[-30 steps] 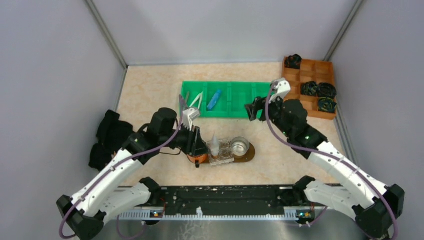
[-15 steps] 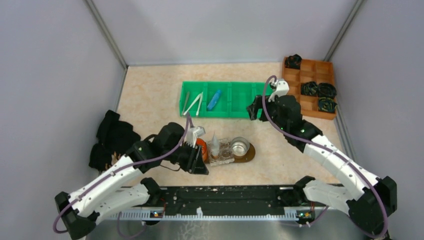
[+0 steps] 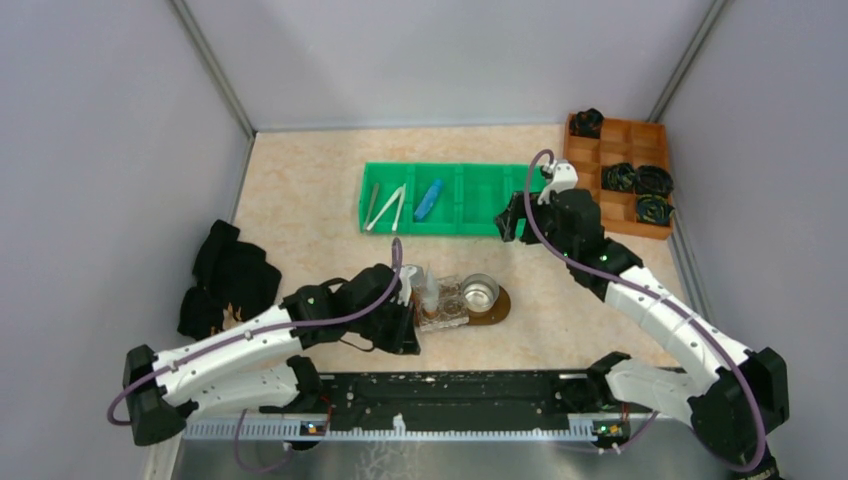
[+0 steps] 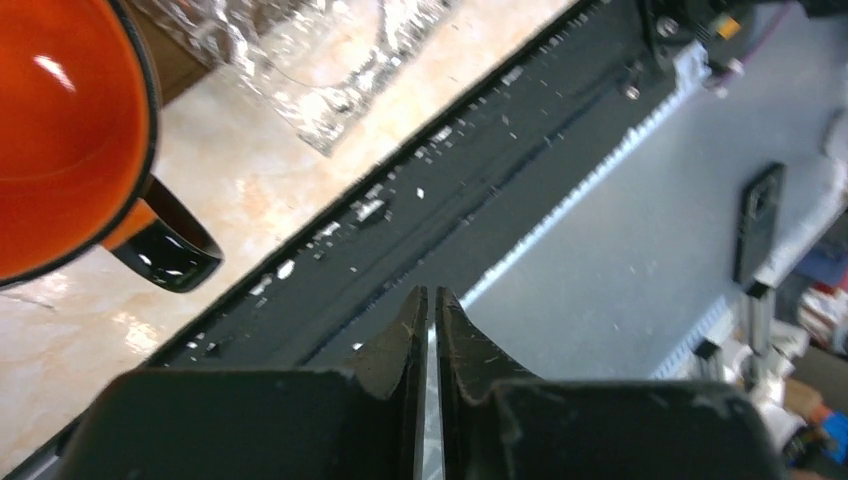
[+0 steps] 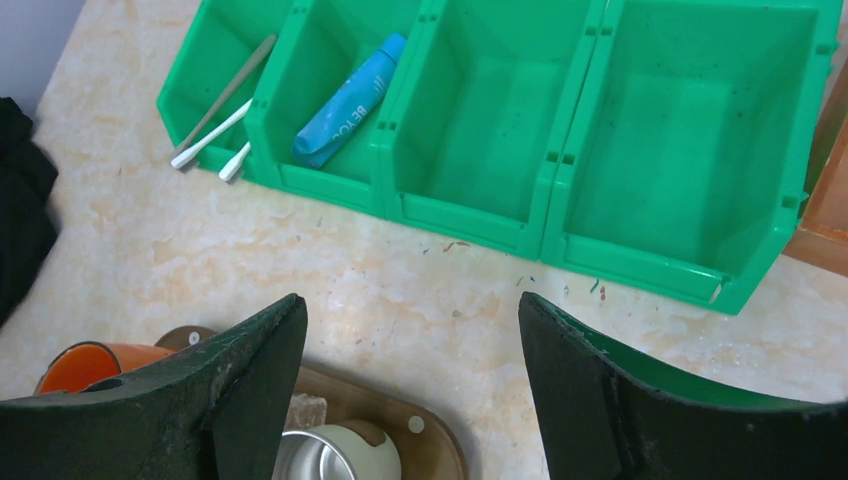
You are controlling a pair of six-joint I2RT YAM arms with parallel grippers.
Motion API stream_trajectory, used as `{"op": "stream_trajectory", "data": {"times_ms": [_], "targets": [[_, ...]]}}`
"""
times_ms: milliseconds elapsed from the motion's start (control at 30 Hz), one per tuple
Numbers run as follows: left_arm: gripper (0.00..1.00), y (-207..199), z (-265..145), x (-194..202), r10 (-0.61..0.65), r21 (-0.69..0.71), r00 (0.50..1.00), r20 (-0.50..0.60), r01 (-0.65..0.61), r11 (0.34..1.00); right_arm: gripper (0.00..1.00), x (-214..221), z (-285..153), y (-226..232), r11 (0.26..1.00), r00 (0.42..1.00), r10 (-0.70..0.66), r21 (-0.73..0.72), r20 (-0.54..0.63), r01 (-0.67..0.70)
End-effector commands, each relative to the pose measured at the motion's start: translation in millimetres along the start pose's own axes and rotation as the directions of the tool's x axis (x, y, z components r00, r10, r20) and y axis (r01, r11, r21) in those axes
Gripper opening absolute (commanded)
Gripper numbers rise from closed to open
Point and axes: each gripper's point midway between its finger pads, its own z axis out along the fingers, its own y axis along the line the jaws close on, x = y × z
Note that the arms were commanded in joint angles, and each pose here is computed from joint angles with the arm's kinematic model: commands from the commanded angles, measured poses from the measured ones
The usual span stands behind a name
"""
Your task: Prepare toiletry sets of a toothbrush and toothpaste on the tray
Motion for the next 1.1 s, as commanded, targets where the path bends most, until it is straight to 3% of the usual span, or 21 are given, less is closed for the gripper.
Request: {"op": "stream_trajectory", "data": {"times_ms": [0, 100, 300, 1067], "targets": [[0.12, 16, 10, -25, -0.026, -0.147, 0.986, 0.164, 0.050, 0.988, 0.77, -3, 1, 2, 0.999, 1.000, 0.023, -0.022, 0.016, -0.023], [0.12, 21, 13, -36, 0.002, -0.216, 0.967, 0.255, 0.055, 0.975, 0.77, -2, 2, 1, 0.999, 1.000, 0.028, -0.025, 0.012, -0.028], [0.12, 21, 32, -38, 0.043, -0.279, 0.947, 0.319, 0.050, 0.959, 0.77, -3, 1, 1, 0.999, 0.999, 0.033, -0.033, 0.013, -0.033], [0.15, 34, 44, -38, 0.055, -0.379, 0.942, 0.331, 0.079, 0.922, 0.77, 1, 1, 2, 0.996, 0.999, 0.053, -0.070, 0.005, -0.053]]}}
